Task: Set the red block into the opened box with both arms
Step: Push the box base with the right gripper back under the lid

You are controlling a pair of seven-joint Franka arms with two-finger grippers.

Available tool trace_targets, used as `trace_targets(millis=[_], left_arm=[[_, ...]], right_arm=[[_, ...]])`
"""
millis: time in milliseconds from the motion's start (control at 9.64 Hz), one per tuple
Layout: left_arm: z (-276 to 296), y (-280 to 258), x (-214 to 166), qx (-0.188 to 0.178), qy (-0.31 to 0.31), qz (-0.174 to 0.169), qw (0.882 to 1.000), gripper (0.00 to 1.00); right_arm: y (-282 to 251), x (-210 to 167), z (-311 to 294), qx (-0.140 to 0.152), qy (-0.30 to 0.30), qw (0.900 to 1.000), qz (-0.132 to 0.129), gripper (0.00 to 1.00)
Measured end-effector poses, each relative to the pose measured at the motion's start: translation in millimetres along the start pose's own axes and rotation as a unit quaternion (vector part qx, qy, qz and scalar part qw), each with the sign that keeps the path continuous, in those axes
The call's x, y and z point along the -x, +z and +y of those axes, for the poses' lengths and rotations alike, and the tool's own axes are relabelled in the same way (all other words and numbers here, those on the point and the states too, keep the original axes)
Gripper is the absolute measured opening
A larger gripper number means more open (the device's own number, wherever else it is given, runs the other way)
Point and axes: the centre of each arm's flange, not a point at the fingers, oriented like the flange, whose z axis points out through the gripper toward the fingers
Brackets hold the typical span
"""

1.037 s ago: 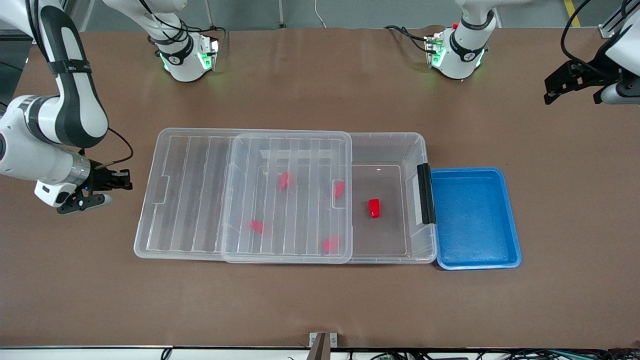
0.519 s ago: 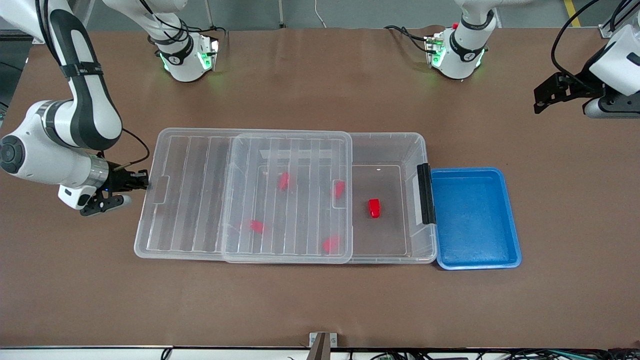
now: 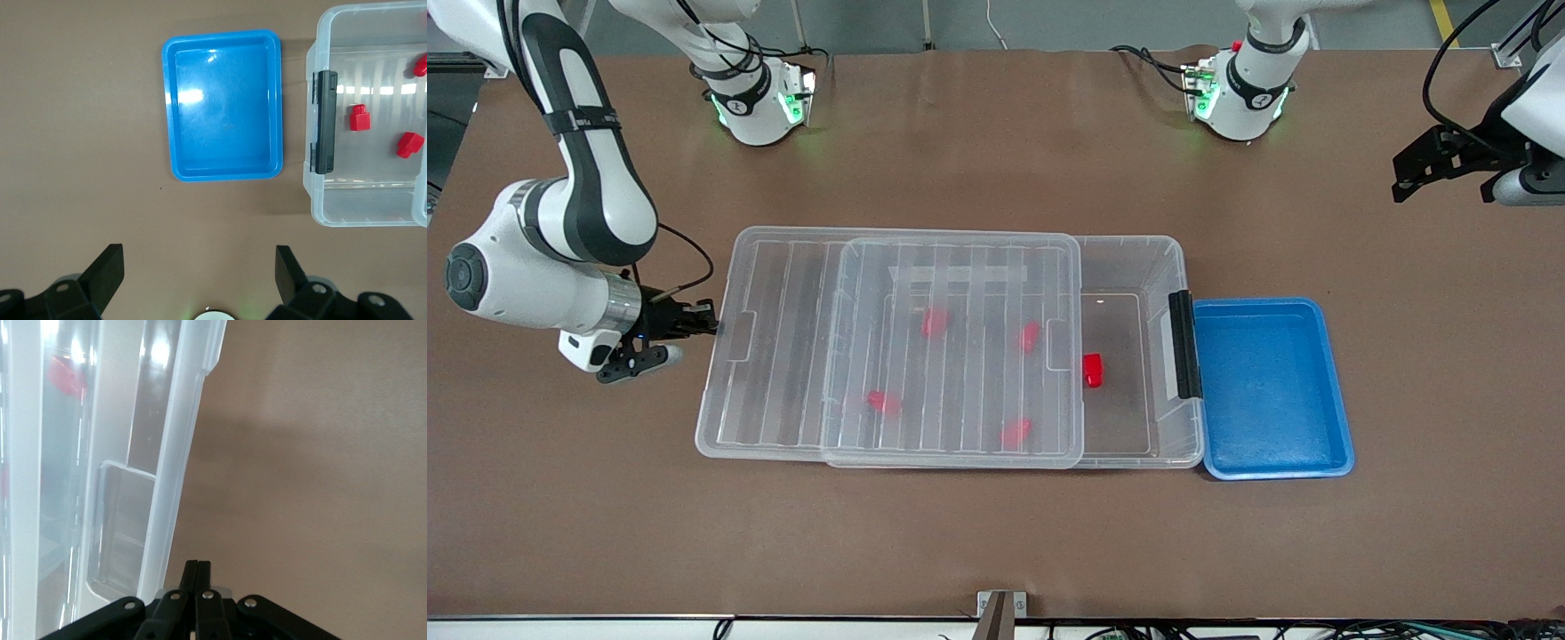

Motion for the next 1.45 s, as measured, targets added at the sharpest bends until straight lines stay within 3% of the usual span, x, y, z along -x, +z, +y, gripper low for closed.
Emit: trace_targets(millis=[830,1452], left_arm=[[-2,-5,0,0.000,-0.002,0.004,1.000,1.00],[-3,-2,5,-0.001,-0.004,-0.014,1.000,1.00]], right_arm=[[31,-29,-57,-0.019,0.000,1.000,-0.015,0.01],[38,-38,-75,-0.023,-0.004,1.000,-0.015,0.01]])
